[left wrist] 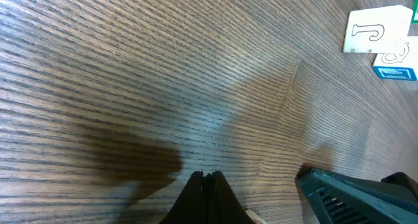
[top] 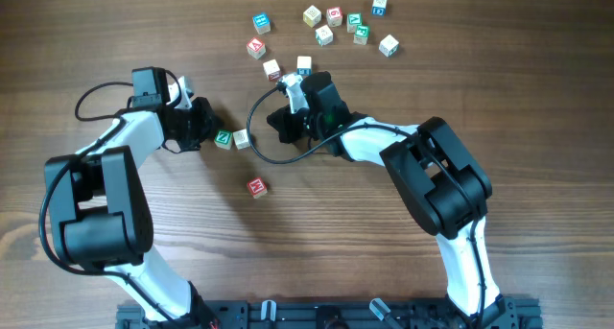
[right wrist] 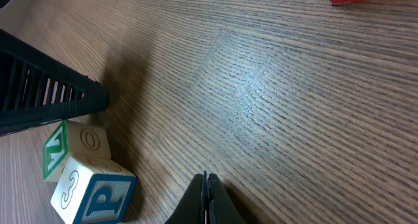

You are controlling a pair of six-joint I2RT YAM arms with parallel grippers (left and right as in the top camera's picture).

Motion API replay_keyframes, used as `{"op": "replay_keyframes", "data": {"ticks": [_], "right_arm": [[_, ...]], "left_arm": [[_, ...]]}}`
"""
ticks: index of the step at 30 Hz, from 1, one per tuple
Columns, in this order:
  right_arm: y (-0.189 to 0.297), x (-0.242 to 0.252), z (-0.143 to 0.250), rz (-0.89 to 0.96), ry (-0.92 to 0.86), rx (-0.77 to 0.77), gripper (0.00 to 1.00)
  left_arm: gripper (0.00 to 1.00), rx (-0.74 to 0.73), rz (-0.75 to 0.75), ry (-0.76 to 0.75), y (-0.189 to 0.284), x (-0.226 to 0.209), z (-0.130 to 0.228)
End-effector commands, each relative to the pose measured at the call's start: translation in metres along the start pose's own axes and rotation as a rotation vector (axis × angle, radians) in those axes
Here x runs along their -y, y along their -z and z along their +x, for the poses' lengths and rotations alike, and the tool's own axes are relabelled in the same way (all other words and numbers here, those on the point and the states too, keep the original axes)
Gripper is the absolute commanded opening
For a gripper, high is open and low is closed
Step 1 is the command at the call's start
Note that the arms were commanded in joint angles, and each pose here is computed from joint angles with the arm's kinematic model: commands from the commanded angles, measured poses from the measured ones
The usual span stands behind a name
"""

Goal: Form a circle

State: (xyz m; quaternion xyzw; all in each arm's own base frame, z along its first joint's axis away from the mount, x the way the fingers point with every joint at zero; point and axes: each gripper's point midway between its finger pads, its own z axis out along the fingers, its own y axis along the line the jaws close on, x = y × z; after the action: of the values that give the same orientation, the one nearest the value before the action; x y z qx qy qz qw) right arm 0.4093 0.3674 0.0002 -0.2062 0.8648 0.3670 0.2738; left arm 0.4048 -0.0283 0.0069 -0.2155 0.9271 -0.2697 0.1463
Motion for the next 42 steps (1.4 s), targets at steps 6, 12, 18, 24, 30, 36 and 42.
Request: {"op": "replay_keyframes", "data": {"ticks": [6,12,18,24,30,36,42], "right_arm": [[-0.004,0.011,0.011,0.039,-0.020,-0.023,0.04],[-0.004,0.018,0.017,0.073,-0.031,-0.041,0.04],[-0.003,0.018,0.018,0.076,-0.035,-0.048,0.04],[-0.003,0.019,0.018,0.079,-0.033,-0.046,0.04],[-0.003,0.019,0.018,0.079,-0.033,-0.046,0.04],[-0.003,0.019,0.018,0.079,-0.034,-0.046,0.05],[-0.003,0.019,0.018,0.079,-0.033,-0.046,0.04]], "left_arm": [[0.04,-0.025,0.011,0.015,-0.005,-0.002,0.006],[0.04,-0.022,0.011,0.014,-0.005,-0.002,0.005],[0.04,0.028,0.016,0.020,0.000,-0.009,-0.009],[0.04,0.000,0.002,0.044,0.001,-0.014,-0.003],[0.04,-0.024,-0.008,0.059,0.001,-0.016,0.004],[0.04,-0.027,-0.007,0.061,0.001,-0.016,0.004],[0.04,-0.039,0.019,0.059,0.001,-0.011,0.007]]}}
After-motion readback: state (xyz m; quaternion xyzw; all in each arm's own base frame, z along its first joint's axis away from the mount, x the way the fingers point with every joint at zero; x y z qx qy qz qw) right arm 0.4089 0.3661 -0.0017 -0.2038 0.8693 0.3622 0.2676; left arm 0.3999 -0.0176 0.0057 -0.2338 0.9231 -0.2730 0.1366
